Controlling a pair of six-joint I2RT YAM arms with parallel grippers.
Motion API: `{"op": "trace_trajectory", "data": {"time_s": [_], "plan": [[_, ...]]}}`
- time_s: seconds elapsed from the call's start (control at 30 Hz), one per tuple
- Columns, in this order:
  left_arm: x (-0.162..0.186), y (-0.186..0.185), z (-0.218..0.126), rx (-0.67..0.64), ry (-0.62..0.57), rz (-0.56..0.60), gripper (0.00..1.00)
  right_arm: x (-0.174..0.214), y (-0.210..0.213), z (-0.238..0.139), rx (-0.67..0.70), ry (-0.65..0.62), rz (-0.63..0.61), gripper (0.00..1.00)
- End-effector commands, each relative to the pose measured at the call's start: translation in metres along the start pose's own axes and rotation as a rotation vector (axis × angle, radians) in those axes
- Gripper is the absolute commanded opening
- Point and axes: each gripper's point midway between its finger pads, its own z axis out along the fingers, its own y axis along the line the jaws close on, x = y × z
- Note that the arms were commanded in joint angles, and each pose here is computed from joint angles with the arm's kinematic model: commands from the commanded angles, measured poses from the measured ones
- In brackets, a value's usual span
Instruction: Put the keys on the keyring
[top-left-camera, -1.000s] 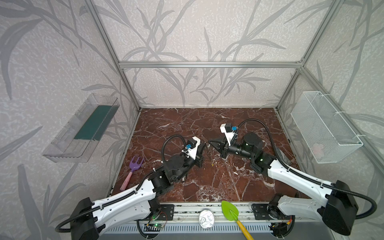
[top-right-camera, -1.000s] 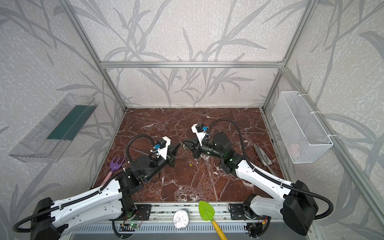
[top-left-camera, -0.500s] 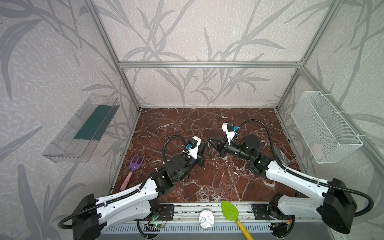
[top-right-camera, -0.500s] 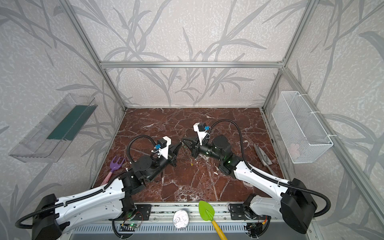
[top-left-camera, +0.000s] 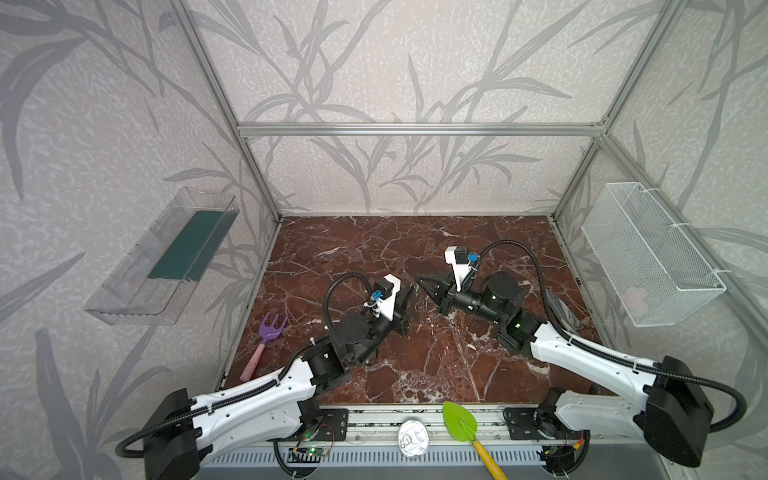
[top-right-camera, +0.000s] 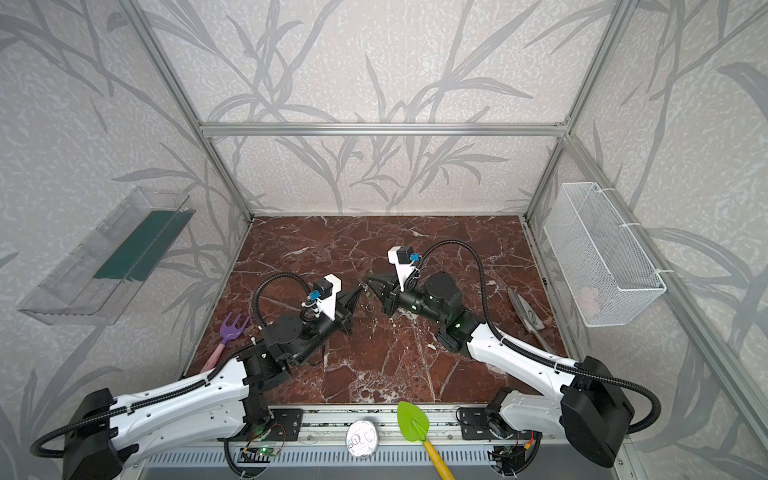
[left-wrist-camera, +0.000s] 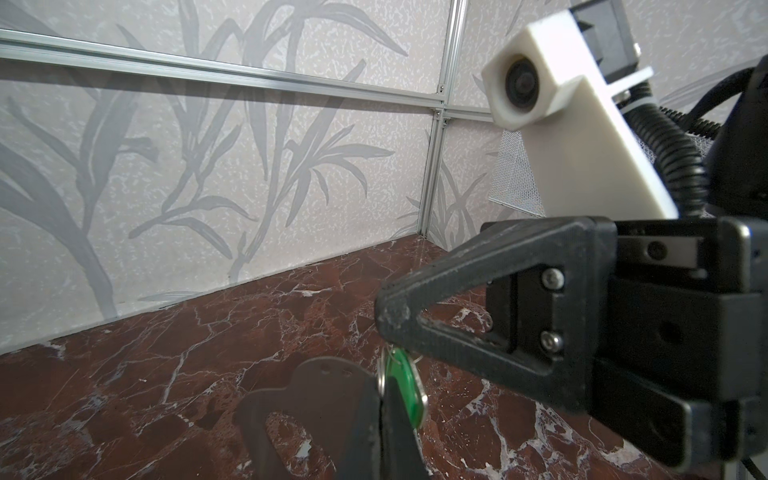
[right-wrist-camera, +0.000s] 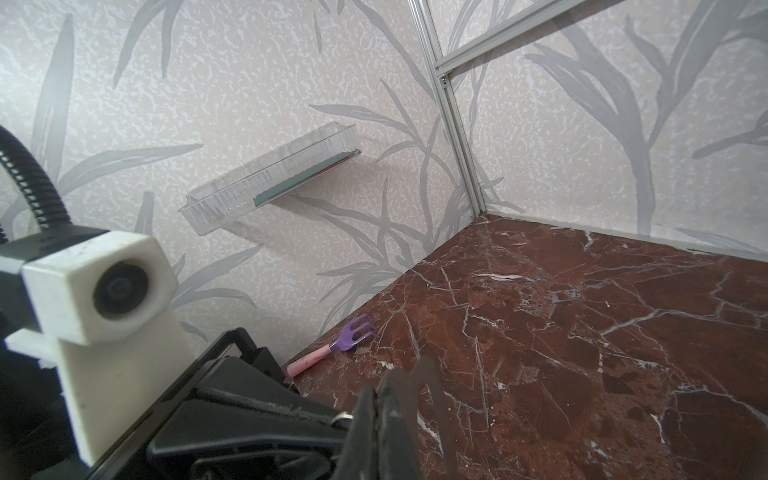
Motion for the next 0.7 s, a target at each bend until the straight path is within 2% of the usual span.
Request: {"op": "trace_trajectory", "data": {"time_s": [0.0,0.67], "plan": [[-0.017,-0.010,-0.004,0.048,-0.064,-0.026,0.00,-0.009,0.000,-0.002,0.014,-0.038,-0.018,0.00],[-0.028,-0.014,-0.010,0.069,-0.126,-0.036,0.00,0.001,-0.013,-0.005,0.101,0.011,0.018,0.00]]}}
